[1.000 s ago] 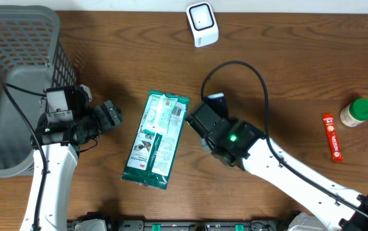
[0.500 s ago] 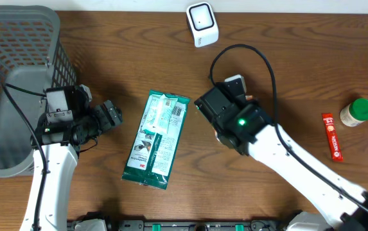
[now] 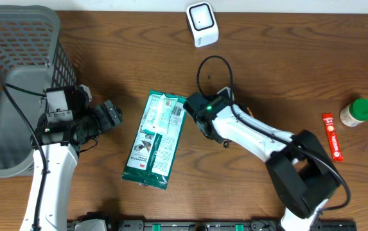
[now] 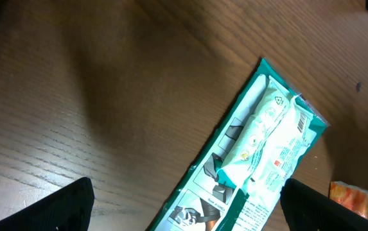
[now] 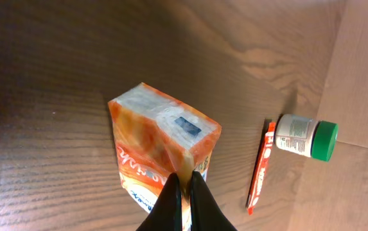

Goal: Scan the item barcode

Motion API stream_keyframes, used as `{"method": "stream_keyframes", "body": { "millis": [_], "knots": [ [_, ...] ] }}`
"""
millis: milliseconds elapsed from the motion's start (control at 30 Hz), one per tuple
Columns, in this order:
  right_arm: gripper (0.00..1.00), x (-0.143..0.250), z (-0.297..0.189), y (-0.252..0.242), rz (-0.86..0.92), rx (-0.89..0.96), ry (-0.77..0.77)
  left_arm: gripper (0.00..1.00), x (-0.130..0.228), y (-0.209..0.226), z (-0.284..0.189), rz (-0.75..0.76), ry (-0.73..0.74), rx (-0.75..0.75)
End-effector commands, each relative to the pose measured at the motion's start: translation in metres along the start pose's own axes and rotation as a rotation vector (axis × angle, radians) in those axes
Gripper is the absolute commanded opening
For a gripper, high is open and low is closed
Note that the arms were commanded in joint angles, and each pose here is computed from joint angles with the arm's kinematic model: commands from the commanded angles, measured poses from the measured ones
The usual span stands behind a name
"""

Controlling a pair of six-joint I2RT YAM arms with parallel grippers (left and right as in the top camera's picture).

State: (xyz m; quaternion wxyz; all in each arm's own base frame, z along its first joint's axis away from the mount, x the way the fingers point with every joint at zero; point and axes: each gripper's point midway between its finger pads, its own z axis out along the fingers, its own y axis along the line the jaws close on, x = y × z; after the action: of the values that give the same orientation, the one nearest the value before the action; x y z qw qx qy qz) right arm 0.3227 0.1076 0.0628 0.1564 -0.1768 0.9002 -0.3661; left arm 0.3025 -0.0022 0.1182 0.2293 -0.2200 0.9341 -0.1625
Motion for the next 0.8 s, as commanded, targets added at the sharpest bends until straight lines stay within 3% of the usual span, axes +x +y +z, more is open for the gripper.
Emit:
{"method": "stream_keyframes", "body": {
  "millis": [0, 233, 467, 767],
  "knots": [
    [0.01, 0.001, 0.009, 0.005, 0.013, 0.016, 0.014, 0.93, -0.003, 0.004, -0.001, -0.021, -0.008, -0.016],
    [0.02, 0.000, 0.009, 0.013, 0.066, -0.029, 0.016, 0.93, -0.003, 0.004, -0.001, -0.021, -0.008, -0.016],
    [0.28, 0.002, 0.008, 0.021, 0.066, -0.072, 0.033, 0.93, -0.003, 0.004, -0.001, -0.021, -0.008, -0.016],
    [0.38, -0.005, 0.001, 0.016, 0.086, -0.086, 0.018, 0.93, -0.003, 0.004, -0.001, -0.020, -0.009, -0.016]
  ]
}}
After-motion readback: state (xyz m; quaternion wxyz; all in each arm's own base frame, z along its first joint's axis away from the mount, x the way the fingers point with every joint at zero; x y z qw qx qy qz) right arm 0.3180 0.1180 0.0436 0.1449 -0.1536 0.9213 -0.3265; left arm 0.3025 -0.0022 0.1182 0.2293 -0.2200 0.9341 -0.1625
